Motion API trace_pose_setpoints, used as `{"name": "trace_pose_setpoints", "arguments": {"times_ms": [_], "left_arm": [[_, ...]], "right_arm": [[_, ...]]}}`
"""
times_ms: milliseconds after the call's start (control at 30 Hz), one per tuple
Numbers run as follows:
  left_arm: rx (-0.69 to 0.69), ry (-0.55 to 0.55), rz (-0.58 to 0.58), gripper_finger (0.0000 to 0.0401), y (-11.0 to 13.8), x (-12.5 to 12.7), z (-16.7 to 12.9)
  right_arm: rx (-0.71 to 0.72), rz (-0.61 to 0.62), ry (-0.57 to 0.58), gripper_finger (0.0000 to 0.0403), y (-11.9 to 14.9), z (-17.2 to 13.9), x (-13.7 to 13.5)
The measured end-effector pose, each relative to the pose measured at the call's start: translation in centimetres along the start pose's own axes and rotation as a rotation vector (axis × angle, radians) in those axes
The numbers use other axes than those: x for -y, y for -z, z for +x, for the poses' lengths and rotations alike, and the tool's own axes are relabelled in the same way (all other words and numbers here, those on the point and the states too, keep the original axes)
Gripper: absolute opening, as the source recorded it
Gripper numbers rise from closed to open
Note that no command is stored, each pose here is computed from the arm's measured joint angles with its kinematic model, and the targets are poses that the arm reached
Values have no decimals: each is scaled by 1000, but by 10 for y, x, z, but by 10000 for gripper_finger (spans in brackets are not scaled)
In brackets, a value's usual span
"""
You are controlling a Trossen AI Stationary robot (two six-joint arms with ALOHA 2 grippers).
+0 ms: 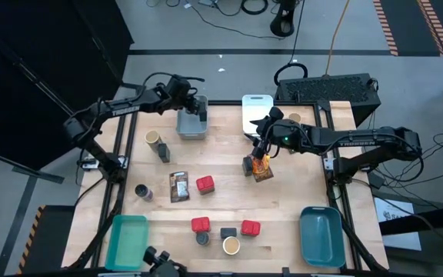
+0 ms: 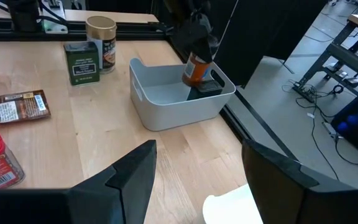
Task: Sort spices by type
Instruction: Put the black spice bottle into the gray bin
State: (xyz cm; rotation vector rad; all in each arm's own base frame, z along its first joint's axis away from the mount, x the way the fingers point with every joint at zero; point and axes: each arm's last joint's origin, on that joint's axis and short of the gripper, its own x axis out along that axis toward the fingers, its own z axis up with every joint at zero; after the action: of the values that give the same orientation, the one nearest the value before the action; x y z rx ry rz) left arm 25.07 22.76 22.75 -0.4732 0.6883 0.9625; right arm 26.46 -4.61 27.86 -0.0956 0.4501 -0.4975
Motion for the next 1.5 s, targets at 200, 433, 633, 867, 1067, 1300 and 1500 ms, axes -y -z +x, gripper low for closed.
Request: {"name": "trace_pose_setpoints", "arguments": {"times_ms": [200,433,633,867,1067,1300,1500], "left_arm": [[17,1,-8,212,-2,-1,3],[22,23,-14,212,-3,-1,3],[39,30,-14,212,-4,0,4],[60,36,-13,212,12,-3,12],[67,38,33,212,13,-2,13],[121,58,54,212,8,0,12],[124,73,54,212,17,-2,16]], "right_arm": [[1,-1,-25,222,0,0,-1],[1,-7,-26,222,0,0,-1],[4,-14,-24,222,0,-1,0],[14,-19,-23,222,-2,-4,1],[44,-13,-95,222,-6,-11,2],[48,-2,-105,222,-8,-25,6],[59,21,-114,222,-7,-42,11]]}}
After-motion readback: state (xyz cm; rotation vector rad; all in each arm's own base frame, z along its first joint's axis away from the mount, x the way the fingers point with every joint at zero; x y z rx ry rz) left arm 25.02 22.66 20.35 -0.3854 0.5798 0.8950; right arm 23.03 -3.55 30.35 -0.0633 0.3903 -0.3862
